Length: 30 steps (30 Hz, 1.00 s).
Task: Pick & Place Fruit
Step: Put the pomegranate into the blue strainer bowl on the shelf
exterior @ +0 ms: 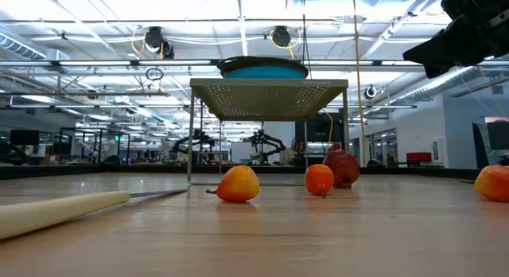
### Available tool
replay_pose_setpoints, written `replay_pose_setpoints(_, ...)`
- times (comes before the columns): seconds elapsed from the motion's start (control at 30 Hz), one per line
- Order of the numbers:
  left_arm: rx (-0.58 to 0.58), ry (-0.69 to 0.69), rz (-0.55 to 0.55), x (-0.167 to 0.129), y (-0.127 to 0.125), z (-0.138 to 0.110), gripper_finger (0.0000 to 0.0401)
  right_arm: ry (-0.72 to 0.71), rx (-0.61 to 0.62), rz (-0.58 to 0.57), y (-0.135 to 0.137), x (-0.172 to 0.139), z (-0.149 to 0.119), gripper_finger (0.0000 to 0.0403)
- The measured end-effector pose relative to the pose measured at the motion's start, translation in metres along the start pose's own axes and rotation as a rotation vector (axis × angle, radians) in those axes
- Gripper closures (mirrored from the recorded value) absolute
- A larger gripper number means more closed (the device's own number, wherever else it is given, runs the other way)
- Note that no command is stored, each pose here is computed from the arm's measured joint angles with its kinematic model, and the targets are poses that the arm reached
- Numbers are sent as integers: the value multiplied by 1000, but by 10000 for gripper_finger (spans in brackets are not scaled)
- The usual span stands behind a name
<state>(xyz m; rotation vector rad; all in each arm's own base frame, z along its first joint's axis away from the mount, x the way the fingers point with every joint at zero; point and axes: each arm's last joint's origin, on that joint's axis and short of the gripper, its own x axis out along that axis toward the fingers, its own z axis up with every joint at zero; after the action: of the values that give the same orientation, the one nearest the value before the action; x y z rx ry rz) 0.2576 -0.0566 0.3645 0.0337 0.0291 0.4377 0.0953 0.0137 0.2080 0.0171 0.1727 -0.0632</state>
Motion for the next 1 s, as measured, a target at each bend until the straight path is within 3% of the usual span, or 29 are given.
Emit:
replay_pose_setpoints(0.3, 116, -28, -8, 4, 5, 3, 229, 0, 0, 0, 0, 0, 0, 403)
replay_pose_setpoints(0.5, 123, -46, -8, 4, 5, 5, 209, 0, 0, 0, 0, 0, 0, 403)
replay_pose_setpoints(0.67, 98, -70, -21, 4, 4, 8, 216, 0, 0, 0, 0, 0, 0, 403)
replay_pose_setpoints(0.77, 30, -111, -93, 4, 3, 12, 227, 0, 0, 0, 0, 0, 0, 403)
replay_pose_setpoints(1.0, -164, -198, -407, 8, 5, 21, 220, 0, 0, 0, 0, 0, 0, 403)
